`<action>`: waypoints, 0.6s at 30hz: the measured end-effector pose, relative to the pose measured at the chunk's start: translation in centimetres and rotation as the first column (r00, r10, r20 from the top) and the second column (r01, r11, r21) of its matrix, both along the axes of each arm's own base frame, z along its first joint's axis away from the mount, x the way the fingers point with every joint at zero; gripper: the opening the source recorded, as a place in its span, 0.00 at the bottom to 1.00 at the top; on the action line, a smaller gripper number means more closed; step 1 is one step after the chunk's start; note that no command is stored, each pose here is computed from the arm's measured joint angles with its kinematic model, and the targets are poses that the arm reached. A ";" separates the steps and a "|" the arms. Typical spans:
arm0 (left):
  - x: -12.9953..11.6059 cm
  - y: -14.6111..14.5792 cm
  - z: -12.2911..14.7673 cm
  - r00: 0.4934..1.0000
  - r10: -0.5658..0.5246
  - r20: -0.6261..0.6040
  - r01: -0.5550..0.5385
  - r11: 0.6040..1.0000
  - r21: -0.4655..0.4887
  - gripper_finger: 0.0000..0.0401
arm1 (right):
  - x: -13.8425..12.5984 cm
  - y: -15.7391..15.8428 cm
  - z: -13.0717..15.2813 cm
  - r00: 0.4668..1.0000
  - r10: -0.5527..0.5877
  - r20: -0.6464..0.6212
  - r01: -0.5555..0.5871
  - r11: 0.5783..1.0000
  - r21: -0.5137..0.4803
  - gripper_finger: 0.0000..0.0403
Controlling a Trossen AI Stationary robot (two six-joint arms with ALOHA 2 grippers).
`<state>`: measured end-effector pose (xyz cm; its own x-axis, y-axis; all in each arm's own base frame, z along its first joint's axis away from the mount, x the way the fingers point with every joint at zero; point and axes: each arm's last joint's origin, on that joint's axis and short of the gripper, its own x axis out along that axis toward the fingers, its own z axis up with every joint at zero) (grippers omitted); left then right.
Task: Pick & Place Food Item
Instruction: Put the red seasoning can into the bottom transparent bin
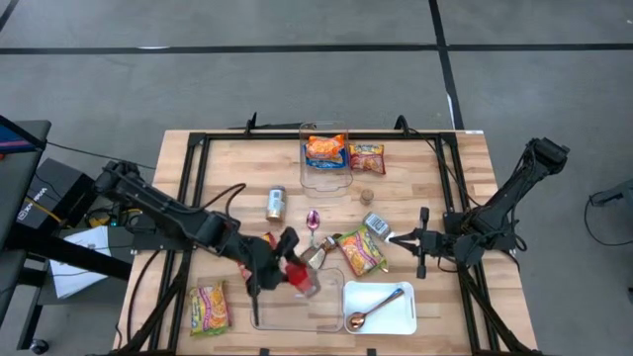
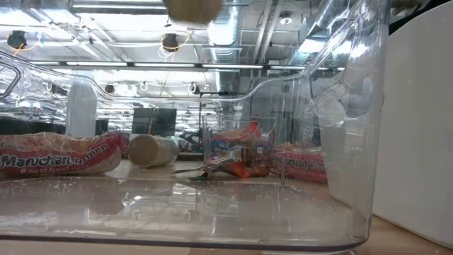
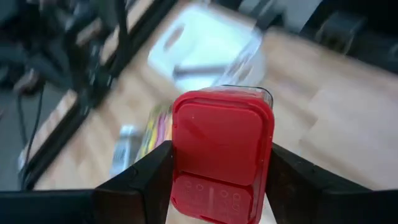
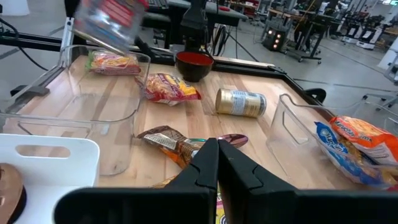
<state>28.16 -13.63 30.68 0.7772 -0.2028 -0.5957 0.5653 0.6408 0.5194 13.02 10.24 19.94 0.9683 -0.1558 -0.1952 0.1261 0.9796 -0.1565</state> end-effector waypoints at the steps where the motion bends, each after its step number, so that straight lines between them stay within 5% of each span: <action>1: 0.0 -0.3 0.1 0.999 -0.033 0.007 0.033 0.999 -0.026 0.49 | 0.0 0.0 0.0 1.000 0.001 0.000 -0.001 1.000 0.001 0.00; 5: 0.2 -1.1 0.1 0.991 -0.130 0.015 0.131 0.989 -0.066 0.49 | 0.0 0.1 0.0 1.000 0.006 0.000 -0.006 1.000 0.001 0.00; 18: 5.0 -0.9 -1.7 0.950 -0.250 -0.187 0.257 0.966 0.016 0.49 | 0.0 0.2 0.0 0.998 0.061 -0.009 -0.061 0.998 0.018 0.00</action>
